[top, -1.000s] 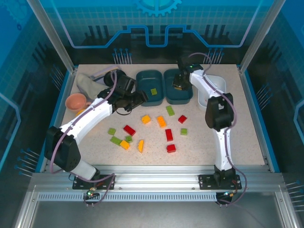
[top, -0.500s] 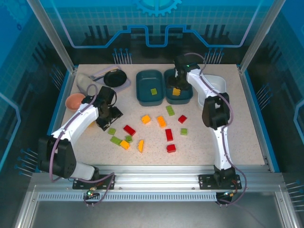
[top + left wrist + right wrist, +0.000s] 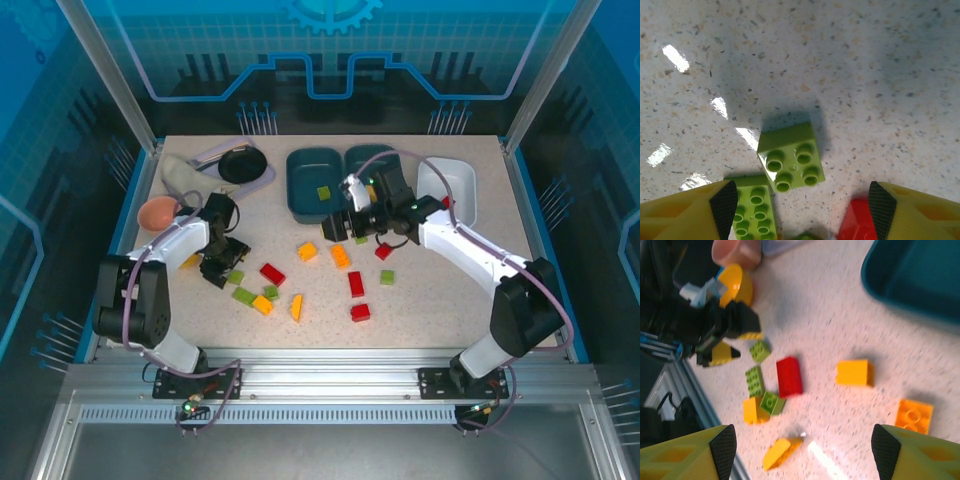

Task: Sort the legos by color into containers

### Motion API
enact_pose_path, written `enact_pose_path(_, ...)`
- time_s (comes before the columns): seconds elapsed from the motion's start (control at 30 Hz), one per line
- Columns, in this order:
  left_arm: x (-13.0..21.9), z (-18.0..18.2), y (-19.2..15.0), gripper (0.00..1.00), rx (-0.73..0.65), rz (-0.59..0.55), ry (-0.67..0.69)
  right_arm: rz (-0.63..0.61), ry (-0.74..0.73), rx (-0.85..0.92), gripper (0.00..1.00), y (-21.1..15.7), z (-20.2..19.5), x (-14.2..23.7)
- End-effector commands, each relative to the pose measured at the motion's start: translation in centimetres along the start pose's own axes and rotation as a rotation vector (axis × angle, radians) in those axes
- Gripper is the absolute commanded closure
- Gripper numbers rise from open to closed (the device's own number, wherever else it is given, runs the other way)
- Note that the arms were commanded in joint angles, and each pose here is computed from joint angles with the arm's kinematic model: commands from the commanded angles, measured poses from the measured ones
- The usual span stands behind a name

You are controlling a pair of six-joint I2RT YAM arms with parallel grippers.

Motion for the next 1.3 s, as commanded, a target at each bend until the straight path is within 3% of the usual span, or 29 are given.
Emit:
enact_pose_path(0.0,-1.3,1.0,-0.1,0.29,0.063,0.021,0.032,-0.036,0.105,0.072,0.26,0.2,3.3,0.9)
enact_pose_path(0.43,-3.6,0.3,1.0,0.63,0.045,-0.031,-0.013,-0.005,0.095,0.035,0.28,-1.0,3.6,1.0)
enact_pose_path(0.6,-1.9,-0.4,1.1,0.68,0.03,-0.066,-0.065,-0.021,0.061,0.03,0.29,-0.9,3.4,1.9)
enact_pose_path(0.77,3.4,-6.1,-0.2,0.69,-0.155,-0.113,-0.205,-0.196,-0.023,-0.001,0.28,0.4,2.2,4.3)
enact_pose_path(0.93,6.9,-13.4,-3.6,0.69,-0.378,-0.134,-0.297,-0.359,-0.19,-0.066,0.25,0.5,-0.9,6.3)
enact_pose_path(1.07,7.8,-18.5,-6.1,0.69,-0.504,-0.15,-0.329,-0.354,-0.288,-0.189,0.24,-0.6,-4.1,7.2)
enact_pose_path(1.27,5.7,-24.3,-8.6,0.69,-0.605,-0.11,-0.324,-0.295,-0.421,-0.311,0.26,-3.0,-7.3,8.4)
Point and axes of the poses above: each hand's point on the last joint's axis, 136 mm out from that joint toward the fingers, its own x axis back along the fingers, its own z axis along the line the jaws close on, y = z × x, the point moved 2 cm from there along x, back along the fingers, and after that the axes turned 8 degrees about x, right-handed, at the moved point
